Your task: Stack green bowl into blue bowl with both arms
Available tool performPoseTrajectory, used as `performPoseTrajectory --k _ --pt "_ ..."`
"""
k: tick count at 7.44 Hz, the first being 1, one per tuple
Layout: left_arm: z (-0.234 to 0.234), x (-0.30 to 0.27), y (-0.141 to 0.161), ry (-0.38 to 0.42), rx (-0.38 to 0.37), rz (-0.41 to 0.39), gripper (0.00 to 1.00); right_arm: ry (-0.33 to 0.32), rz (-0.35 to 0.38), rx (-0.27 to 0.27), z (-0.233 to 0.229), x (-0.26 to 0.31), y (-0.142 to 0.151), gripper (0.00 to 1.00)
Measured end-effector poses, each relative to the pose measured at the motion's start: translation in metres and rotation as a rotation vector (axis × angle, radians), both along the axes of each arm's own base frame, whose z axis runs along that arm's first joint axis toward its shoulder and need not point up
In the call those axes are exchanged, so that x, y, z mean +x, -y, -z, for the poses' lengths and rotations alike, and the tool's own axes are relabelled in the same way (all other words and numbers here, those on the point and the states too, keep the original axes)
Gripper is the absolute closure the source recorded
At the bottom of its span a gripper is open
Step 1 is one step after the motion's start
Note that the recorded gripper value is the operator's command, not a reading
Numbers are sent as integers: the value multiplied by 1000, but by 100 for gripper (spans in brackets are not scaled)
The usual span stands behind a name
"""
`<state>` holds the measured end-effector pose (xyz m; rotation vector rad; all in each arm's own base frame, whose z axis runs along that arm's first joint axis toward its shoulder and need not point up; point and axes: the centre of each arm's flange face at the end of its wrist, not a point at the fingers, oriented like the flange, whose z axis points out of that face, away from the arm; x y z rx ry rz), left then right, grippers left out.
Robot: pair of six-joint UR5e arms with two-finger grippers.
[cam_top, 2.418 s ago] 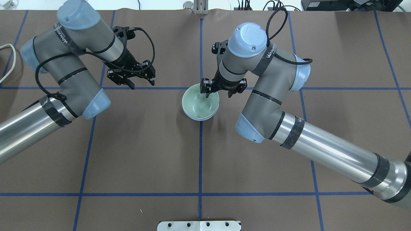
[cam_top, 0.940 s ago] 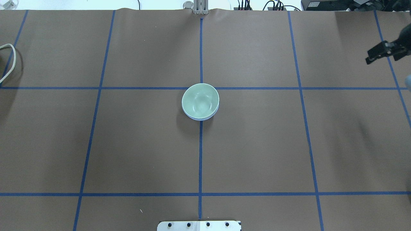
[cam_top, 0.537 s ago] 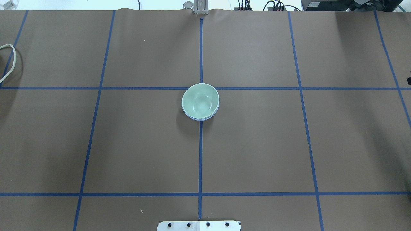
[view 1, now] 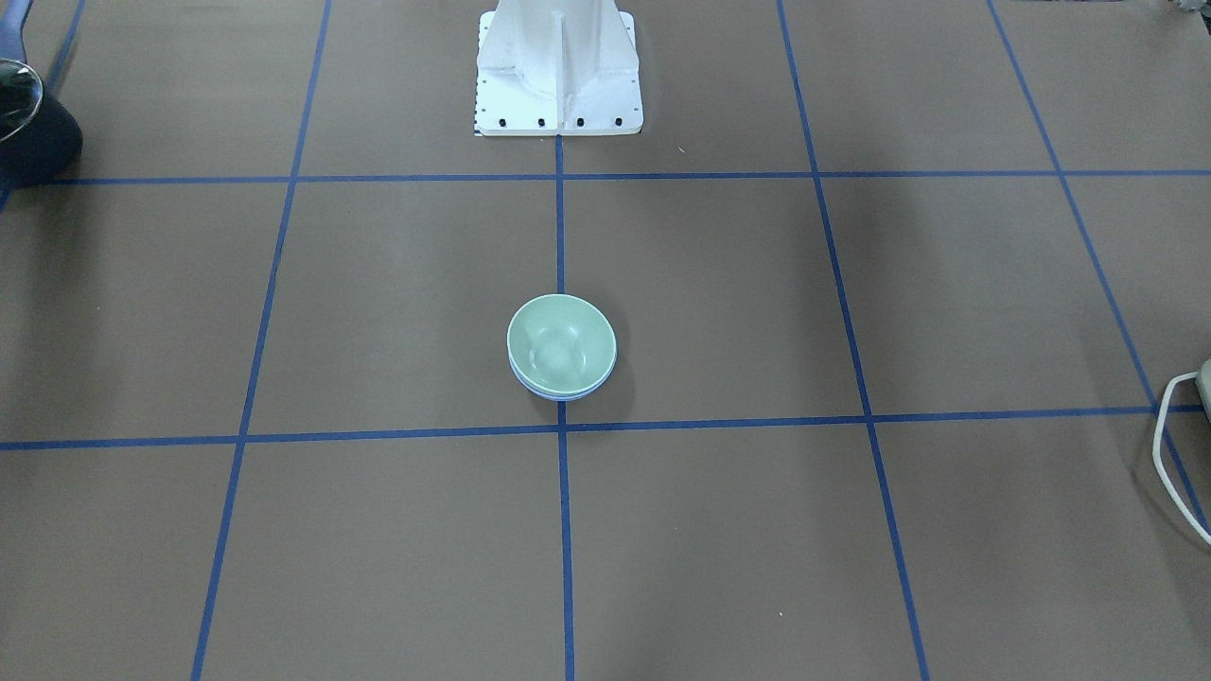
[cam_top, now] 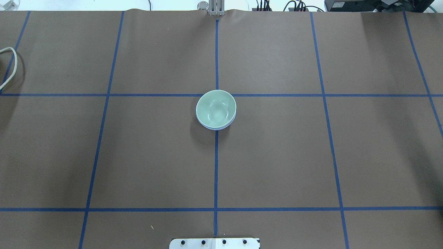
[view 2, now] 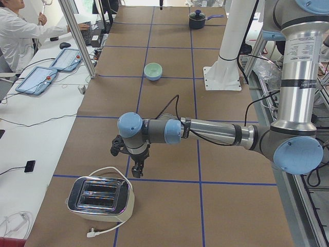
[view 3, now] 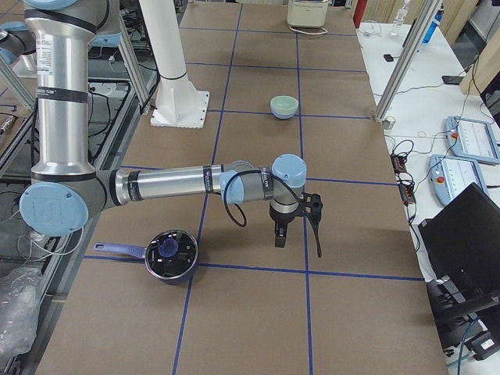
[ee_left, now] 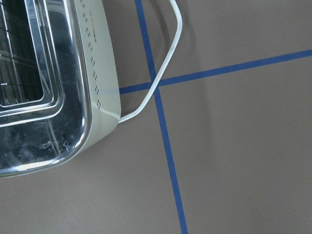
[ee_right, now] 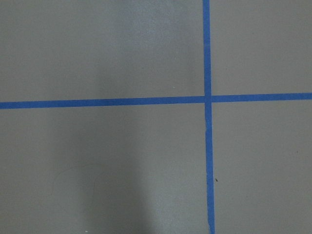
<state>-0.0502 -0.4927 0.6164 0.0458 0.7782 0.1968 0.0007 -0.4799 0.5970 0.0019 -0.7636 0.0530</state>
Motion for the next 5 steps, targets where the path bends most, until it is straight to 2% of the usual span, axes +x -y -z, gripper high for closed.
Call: performPoseTrajectory --k 5 --pt "-8 -1 -3 0 -16 2 2 1 1 5 0 0 -1 0"
